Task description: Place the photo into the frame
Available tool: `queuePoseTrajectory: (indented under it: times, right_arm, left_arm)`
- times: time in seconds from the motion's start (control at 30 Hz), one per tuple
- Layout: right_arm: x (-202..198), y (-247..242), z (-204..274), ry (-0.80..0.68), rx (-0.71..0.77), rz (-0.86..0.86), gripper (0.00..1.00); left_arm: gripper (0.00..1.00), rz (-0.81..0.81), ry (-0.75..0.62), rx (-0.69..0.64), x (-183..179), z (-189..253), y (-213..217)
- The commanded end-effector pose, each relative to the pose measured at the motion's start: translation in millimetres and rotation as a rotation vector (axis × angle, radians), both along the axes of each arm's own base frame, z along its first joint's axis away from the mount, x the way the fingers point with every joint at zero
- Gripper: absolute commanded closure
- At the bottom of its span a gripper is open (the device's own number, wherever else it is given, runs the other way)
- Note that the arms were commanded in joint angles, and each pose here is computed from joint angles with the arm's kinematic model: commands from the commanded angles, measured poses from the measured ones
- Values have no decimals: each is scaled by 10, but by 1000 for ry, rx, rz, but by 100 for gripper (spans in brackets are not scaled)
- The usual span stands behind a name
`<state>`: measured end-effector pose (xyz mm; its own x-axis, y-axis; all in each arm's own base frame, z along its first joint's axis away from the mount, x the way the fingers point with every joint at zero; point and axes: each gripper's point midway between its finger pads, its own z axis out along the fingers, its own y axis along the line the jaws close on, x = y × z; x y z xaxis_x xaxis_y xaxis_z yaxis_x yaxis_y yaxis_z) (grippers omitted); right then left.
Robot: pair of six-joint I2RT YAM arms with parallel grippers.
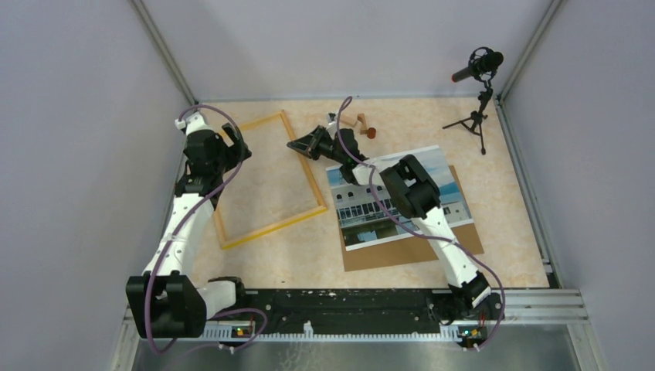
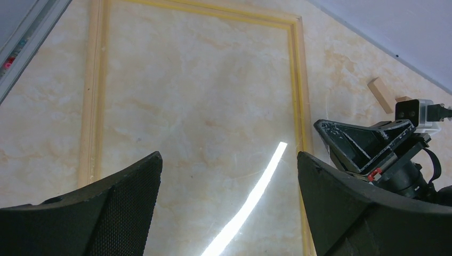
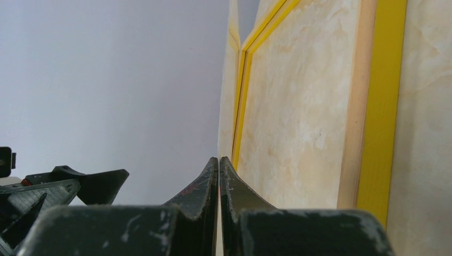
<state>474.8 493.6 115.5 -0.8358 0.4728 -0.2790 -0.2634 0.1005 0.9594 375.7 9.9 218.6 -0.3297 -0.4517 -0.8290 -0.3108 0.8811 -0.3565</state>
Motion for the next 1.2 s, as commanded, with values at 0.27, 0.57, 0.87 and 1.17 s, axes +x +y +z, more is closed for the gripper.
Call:
queuePoseTrajectory:
  times: [0.27, 0.57, 0.87, 1.17]
  right_arm:
    - [44, 95, -42, -7, 7, -3, 100]
    - [100, 63, -70, -4, -1, -24, 100]
    - [144, 12, -73, -3, -1, -39, 100]
    - [215, -67, 2, -18, 1, -60, 100]
  left_arm:
    - [1, 2, -77, 3, 24, 203, 9]
    - [1, 2, -75, 1, 24, 197, 8]
    - [1, 1, -74, -2, 29, 191, 9]
    - [1, -3, -69, -10, 40, 170, -1]
